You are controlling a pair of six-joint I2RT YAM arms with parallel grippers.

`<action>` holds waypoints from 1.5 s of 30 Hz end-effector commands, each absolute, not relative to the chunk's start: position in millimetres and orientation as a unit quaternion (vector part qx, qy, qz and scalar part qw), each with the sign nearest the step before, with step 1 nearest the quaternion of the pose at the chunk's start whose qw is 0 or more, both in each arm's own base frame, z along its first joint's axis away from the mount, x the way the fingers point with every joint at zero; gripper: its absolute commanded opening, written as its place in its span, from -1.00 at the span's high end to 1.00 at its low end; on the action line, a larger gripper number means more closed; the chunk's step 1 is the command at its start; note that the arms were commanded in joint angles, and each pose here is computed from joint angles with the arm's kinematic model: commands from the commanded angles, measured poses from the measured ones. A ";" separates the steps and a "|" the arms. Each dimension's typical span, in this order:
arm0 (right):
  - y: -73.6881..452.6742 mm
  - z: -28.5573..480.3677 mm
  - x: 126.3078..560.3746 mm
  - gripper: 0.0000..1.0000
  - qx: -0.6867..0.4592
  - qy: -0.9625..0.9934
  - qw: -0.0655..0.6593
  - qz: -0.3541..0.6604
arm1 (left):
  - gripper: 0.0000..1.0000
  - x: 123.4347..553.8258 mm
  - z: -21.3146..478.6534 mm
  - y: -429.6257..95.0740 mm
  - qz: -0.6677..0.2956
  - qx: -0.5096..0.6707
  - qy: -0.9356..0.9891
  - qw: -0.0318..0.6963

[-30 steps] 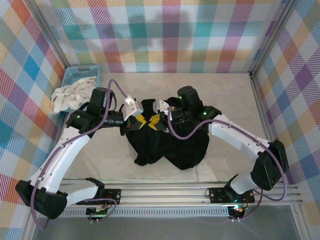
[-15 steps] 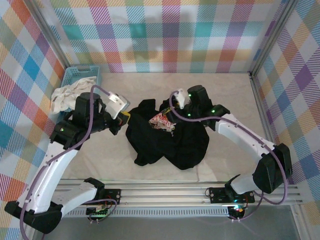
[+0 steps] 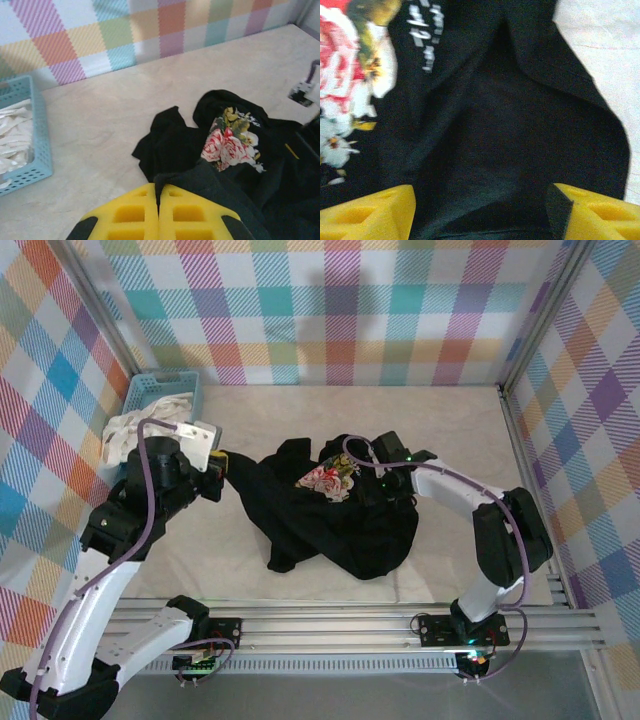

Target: Fold the inside-out t-shirt

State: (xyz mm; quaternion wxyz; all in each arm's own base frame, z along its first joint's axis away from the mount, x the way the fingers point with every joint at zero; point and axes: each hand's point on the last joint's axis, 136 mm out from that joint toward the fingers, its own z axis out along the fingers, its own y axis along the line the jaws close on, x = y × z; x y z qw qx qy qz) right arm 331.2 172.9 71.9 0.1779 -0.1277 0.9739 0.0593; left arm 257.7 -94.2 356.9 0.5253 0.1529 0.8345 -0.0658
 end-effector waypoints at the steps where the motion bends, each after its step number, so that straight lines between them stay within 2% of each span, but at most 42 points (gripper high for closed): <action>1: 156.5 66.5 341.5 -0.38 -0.093 0.979 0.177 0.045 | 1.00 260.4 390.1 -74.4 -0.046 0.099 0.815 0.570; 13: 187.0 53.1 424.9 -0.11 -0.125 0.970 0.195 0.068 | 1.00 264.6 387.4 -69.6 -0.034 0.094 0.819 0.564; 19: 173.7 47.8 450.1 0.51 -0.105 0.972 0.195 0.076 | 1.00 268.2 387.8 -66.3 -0.033 0.082 0.822 0.562; 22: 166.0 60.7 455.6 0.85 -0.104 0.969 0.210 0.082 | 1.00 270.4 391.9 -62.2 -0.035 0.066 0.822 0.564; 24: 158.8 77.9 456.7 1.00 -0.104 0.964 0.230 0.085 | 1.00 272.2 396.8 -57.7 -0.035 0.052 0.821 0.568; 31: 130.5 179.5 435.0 1.00 -0.089 0.935 0.313 0.141 | 1.00 280.6 434.8 -33.2 -0.012 -0.005 0.805 0.594; 38: 112.1 264.4 404.6 1.00 -0.097 0.900 0.380 0.191 | 1.00 270.9 486.5 -2.4 0.024 -0.052 0.764 0.642; 42: 107.7 290.0 393.5 1.00 -0.108 0.892 0.397 0.190 | 1.00 265.5 496.1 5.5 0.038 -0.061 0.758 0.649; 45: 108.8 292.9 394.2 1.00 -0.108 0.889 0.399 0.198 | 1.00 269.1 482.3 6.8 0.046 -0.060 0.770 0.633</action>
